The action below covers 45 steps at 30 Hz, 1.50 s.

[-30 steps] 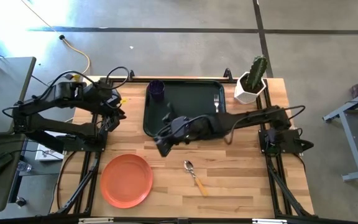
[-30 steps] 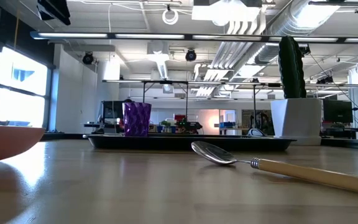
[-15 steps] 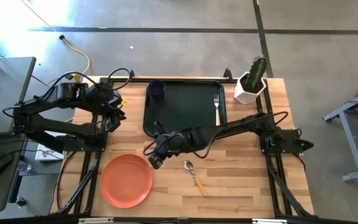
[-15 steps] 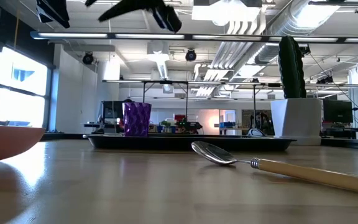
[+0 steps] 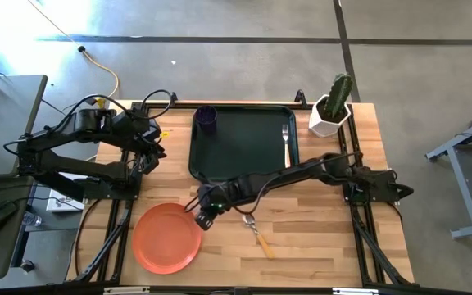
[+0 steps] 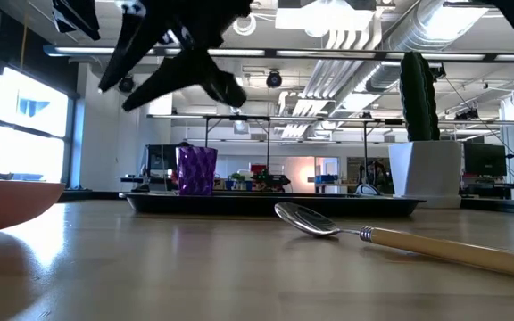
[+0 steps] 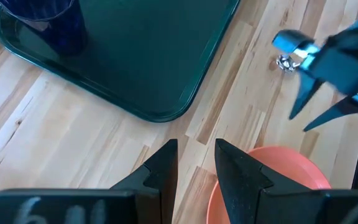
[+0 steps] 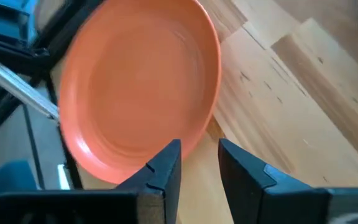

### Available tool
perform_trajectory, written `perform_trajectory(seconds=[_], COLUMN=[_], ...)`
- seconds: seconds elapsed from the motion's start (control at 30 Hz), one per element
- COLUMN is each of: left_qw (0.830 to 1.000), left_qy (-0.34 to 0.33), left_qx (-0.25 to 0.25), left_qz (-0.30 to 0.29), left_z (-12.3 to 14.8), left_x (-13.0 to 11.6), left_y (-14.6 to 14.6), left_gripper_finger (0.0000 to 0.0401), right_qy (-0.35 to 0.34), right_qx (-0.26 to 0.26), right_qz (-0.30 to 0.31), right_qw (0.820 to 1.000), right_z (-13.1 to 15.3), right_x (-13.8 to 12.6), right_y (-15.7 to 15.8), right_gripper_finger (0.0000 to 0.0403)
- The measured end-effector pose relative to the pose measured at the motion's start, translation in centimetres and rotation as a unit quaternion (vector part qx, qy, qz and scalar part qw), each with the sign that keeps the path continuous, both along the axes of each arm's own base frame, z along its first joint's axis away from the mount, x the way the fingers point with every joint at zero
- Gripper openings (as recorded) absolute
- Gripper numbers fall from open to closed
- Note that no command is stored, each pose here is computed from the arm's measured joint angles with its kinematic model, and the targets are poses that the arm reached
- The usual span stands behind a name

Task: Pick and place plate/cup/fork/spoon on tray
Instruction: Put the orange plate on the serving tray

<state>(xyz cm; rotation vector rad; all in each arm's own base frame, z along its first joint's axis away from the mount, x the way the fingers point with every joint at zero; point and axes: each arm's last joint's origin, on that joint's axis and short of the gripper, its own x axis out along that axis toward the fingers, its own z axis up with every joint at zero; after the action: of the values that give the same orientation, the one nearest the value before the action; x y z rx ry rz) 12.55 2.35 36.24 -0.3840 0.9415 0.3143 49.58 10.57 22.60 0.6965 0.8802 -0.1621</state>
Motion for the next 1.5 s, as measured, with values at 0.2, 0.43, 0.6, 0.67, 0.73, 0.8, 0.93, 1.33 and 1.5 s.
perform_trajectory(seconds=[0.2, 0.43, 0.6, 0.67, 0.73, 0.8, 0.93, 1.33, 1.5], left_qw=[1.0, 1.0, 1.0, 1.0, 1.0, 1.0, 1.0, 1.0, 1.0], left_qy=[0.0, 0.0, 0.0, 0.0, 0.0, 0.0, 0.0, 0.0, 0.0], left_qx=[0.0, -0.001, -0.001, -0.001, -0.001, -0.001, -0.001, 0.0, 0.0], left_qz=[0.001, 0.001, 0.001, 0.001, 0.001, 0.001, 0.001, 0.0, 0.0], left_z=[0.0, 0.0, 0.0, 0.0, 0.0, 0.0, 0.0, 0.0, 0.0], left_x=[0.0, 0.0, 0.0, 0.0, 0.0, 0.0, 0.0, 0.0, 0.0], left_y=[0.0, 0.0, 0.0, 0.0, 0.0, 0.0, 0.0, 0.0, 0.0], left_gripper_finger=[0.0095, 0.0095, 0.0094, 0.0094, 0.0094, 0.0094, 0.0094, 0.0094, 0.0094], right_qy=[-0.022, -0.026, -0.026, -0.03, -0.029, -0.03, -0.031, -0.035, -0.025], right_qx=[0.017, 0.022, 0.007, 0.001, -0.001, -0.006, -0.012, 0.006, 0.009], right_qz=[0.006, 0.0, 0.002, -0.003, -0.005, -0.009, -0.015, -0.03, -0.026], right_qw=[1.0, 0.999, 1.0, 1.0, 1.0, 1.0, 0.999, 0.999, 0.999], right_z=[-2.4, -4.0, -4.6, -4.5, -4.6, -4.6, -4.6, -6.1, -7.1], right_x=[1.5, 2.2, 2.3, 2.4, 2.4, 2.4, 2.4, 3.0, 3.1], right_y=[0.0, 0.2, 0.2, 0.1, 0.1, 0.1, 0.0, 0.1, 0.2], right_gripper_finger=[0.0137, 0.0158, 0.0158, 0.0158, 0.0158, 0.0158, 0.0158, 0.0158, 0.0158])
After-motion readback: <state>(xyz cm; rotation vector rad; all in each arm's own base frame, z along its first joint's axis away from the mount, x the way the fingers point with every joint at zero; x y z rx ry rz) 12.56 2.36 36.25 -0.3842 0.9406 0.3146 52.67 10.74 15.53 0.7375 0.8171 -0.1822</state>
